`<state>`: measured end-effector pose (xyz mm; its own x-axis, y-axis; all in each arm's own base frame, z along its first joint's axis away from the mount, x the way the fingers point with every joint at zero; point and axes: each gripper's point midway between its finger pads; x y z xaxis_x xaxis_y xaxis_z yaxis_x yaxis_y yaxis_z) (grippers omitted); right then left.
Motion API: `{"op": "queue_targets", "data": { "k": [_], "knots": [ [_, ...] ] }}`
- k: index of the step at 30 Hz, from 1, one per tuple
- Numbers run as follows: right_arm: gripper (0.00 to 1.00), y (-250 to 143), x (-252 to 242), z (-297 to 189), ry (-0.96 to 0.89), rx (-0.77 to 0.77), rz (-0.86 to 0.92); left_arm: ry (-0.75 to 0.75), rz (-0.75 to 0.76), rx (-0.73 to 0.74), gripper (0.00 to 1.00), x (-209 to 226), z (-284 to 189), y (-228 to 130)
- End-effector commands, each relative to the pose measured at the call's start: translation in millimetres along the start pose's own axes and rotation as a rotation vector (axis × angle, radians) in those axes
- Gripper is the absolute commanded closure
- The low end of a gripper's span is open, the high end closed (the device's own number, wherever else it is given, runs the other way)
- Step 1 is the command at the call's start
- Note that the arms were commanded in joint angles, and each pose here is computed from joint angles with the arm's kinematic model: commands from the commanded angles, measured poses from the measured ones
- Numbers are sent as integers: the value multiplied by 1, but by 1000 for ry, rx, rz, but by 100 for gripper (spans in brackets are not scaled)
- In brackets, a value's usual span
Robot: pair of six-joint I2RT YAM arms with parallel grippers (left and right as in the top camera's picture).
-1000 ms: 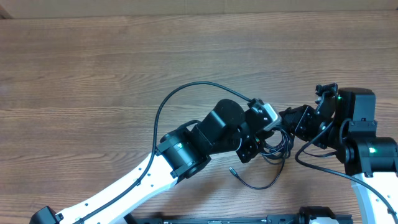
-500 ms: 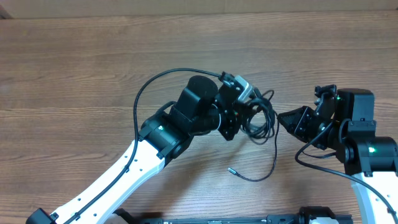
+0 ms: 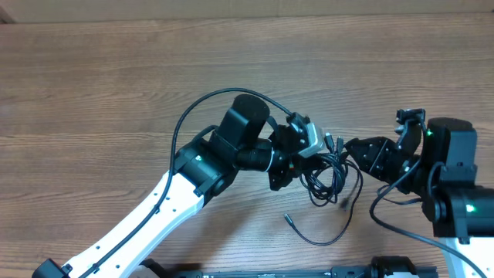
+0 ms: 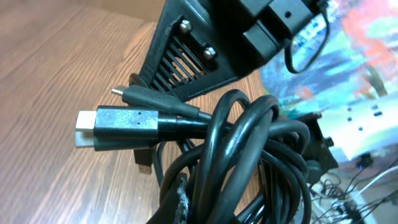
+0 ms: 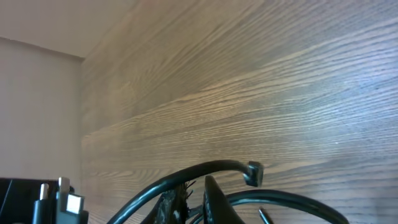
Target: Untangle cables
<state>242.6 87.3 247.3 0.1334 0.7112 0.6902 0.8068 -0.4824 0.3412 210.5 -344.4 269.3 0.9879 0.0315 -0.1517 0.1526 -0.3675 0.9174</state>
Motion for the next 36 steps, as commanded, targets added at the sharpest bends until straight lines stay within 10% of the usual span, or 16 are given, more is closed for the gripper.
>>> {"op": "queue_targets", "data": {
  "k": [1,19,28,36],
  "knots": [
    [91,1,12,-9,38,-32,-42,-34,132,-55,96,-4,-12,15],
    [91,-9,46,-18,219,11,-149,249,-63,-36,96,59,-33,9],
    [33,-30,79,-31,445,72,-435,352,-255,-47,96,76,-38,5],
    [23,-29,76,-30,424,64,-457,187,-249,-108,96,51,-32,23]
  ]
}}
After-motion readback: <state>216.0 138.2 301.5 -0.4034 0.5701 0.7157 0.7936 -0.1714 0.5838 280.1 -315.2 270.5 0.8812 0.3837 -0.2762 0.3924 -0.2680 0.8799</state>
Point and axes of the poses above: each gripper's point midway between its finger pads, its own z axis out along the fingers, its own x axis along the line the jaws close on, y = z × x, and after that the axes turned 3 degrees about z, right-handed
